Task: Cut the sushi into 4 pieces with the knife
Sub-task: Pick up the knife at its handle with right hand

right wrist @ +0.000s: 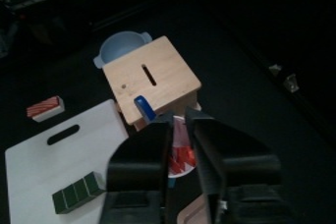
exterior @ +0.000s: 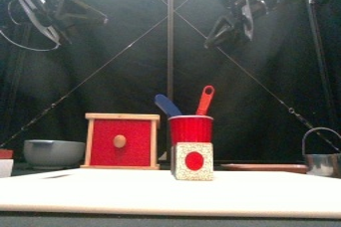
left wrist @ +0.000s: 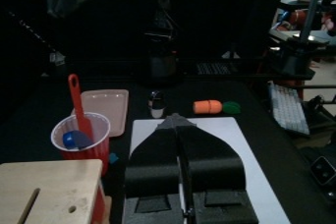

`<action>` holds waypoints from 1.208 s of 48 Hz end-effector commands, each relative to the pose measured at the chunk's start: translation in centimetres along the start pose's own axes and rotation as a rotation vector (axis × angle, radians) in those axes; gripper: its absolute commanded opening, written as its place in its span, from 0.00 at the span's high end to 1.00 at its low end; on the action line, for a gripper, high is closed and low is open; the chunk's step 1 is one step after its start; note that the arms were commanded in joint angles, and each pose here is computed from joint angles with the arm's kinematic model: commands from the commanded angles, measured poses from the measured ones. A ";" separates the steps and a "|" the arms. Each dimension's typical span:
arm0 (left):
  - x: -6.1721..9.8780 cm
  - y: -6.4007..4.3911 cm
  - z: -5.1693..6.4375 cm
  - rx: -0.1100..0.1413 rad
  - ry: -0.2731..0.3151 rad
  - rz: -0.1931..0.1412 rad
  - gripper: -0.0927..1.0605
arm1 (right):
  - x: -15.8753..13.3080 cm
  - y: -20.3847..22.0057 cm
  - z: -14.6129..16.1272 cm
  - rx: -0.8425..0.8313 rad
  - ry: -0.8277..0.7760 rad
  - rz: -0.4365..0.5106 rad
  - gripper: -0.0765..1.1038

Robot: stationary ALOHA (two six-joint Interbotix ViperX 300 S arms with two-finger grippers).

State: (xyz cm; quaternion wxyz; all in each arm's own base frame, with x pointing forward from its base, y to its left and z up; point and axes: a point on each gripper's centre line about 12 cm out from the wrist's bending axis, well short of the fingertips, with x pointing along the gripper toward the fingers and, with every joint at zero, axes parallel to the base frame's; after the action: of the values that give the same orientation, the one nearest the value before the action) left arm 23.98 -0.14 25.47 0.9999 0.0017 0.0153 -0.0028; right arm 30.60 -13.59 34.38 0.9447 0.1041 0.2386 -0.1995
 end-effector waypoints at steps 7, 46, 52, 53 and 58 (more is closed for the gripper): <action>0.0 0.1 -0.1 -0.005 -0.002 0.004 0.92 | 2.5 -0.2 0.6 -0.034 0.205 -0.001 0.09; -0.4 0.1 -1.3 -0.027 0.028 0.010 0.92 | 10.9 -3.0 -2.8 -0.116 0.696 0.061 0.10; -0.4 0.1 -1.3 -0.025 0.028 0.010 0.92 | 11.1 -3.1 -3.3 -0.118 0.729 0.064 0.10; -0.4 0.2 -1.3 -0.025 0.028 0.012 0.92 | 11.1 -3.2 -3.4 -0.118 0.736 0.064 0.10; -0.5 0.2 -1.4 -0.025 0.031 0.012 0.92 | 11.1 -3.1 -3.7 -0.121 0.754 0.067 0.10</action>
State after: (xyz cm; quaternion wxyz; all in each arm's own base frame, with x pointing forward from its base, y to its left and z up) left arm 23.26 -0.03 23.66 0.9992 -0.0094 0.0391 0.0020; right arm 36.65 -18.93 23.94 0.7911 0.1287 0.5895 -0.1002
